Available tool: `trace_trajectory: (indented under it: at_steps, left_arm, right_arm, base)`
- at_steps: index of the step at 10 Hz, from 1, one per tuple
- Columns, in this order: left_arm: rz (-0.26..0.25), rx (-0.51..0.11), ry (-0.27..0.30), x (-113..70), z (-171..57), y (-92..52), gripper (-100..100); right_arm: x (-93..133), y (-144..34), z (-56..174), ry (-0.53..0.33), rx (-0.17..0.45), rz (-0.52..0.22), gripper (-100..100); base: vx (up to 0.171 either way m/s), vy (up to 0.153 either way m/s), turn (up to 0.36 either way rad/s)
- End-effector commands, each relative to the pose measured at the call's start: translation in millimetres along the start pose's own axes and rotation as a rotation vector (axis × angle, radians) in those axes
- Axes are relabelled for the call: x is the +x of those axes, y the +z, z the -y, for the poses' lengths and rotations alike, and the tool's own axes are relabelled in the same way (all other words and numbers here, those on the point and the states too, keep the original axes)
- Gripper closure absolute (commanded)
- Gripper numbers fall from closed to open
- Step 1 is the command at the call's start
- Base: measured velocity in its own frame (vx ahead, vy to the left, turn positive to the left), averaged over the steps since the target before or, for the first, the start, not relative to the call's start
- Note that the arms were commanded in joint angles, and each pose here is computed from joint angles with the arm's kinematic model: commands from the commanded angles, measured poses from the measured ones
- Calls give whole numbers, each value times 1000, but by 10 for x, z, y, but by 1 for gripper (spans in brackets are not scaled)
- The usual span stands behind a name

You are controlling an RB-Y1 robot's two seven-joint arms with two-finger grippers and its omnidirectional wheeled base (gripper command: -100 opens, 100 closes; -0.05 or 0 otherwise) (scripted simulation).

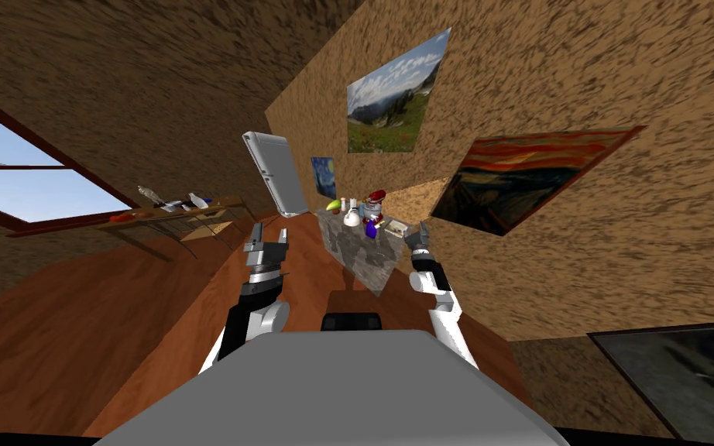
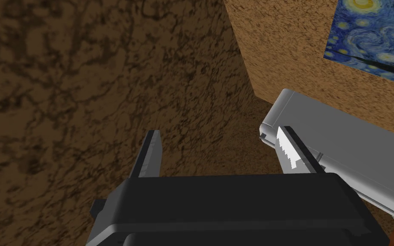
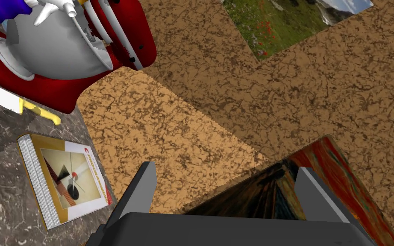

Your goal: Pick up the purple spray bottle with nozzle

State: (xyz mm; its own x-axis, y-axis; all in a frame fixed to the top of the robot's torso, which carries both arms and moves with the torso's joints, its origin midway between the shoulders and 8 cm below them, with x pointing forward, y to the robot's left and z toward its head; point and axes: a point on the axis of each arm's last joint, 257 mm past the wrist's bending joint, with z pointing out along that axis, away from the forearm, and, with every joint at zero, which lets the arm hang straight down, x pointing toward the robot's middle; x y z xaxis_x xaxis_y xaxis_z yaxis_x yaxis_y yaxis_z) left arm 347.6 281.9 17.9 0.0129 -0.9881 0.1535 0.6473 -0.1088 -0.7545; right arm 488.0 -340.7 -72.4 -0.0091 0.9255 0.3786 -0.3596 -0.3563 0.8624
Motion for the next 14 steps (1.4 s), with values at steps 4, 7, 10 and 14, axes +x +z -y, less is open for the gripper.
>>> trace_trajectory:
  at_steps: [4,7,10,14]
  left_arm:
    - [0,0,0,-1,0,-1,0]
    - [0,0,0,0,0,-1,0]
    - [0,0,0,-1,0,-1,0]
    - [0,0,0,-1,-1,-1,0]
  right_arm:
    - [-201,180,431,152,133,53,-100]
    - [-264,241,627,231,186,75,-100]
    - [-308,363,948,344,281,104,-100]
    - [-308,462,1252,465,376,128,-100]
  base:
    - [-66,-115,131]
    - [-51,-78,126]
    - [-43,-78,150]
    - [-36,-68,120]
